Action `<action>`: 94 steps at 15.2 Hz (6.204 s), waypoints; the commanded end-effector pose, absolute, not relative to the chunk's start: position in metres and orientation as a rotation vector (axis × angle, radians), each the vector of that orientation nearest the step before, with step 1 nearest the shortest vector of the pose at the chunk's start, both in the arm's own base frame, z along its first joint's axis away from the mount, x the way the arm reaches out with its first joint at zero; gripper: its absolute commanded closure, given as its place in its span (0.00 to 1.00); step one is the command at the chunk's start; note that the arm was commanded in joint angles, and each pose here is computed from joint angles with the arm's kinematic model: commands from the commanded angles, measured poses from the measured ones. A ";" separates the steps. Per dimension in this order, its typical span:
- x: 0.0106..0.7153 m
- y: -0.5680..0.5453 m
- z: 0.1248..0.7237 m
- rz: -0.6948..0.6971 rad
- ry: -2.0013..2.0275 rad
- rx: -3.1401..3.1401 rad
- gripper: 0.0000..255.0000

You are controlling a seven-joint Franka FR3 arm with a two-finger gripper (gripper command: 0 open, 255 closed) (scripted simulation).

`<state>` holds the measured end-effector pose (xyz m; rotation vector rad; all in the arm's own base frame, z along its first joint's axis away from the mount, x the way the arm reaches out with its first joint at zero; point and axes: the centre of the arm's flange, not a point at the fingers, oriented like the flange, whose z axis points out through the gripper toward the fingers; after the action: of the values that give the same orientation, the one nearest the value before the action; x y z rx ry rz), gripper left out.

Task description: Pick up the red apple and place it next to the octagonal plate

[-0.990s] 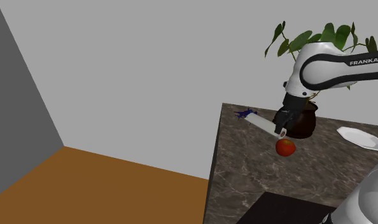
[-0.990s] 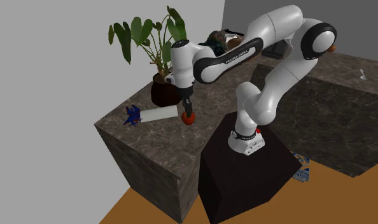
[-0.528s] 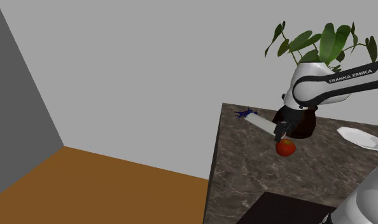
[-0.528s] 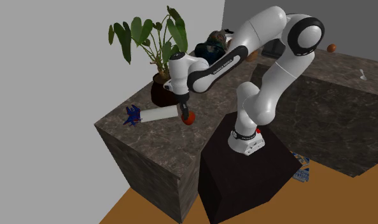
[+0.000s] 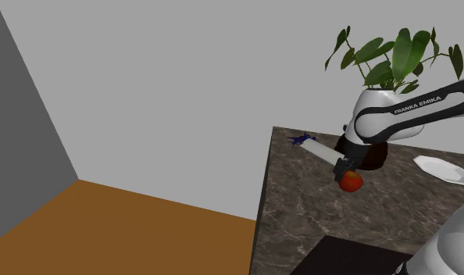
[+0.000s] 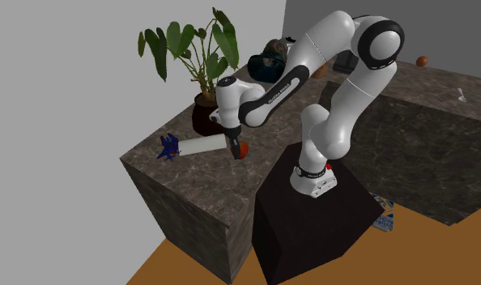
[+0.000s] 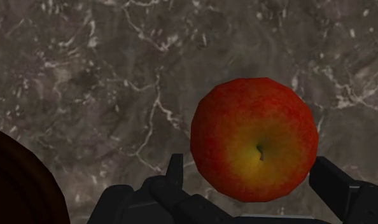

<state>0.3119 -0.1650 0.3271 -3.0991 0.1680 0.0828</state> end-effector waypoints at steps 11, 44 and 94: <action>0.312 -0.164 0.325 0.082 0.168 -3.099 1.00; 0.312 -0.164 0.473 0.082 0.168 -3.099 1.00; 0.162 -0.455 0.343 0.082 0.168 -3.099 1.00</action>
<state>0.1626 -0.4544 0.3491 -3.0988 0.1675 0.0823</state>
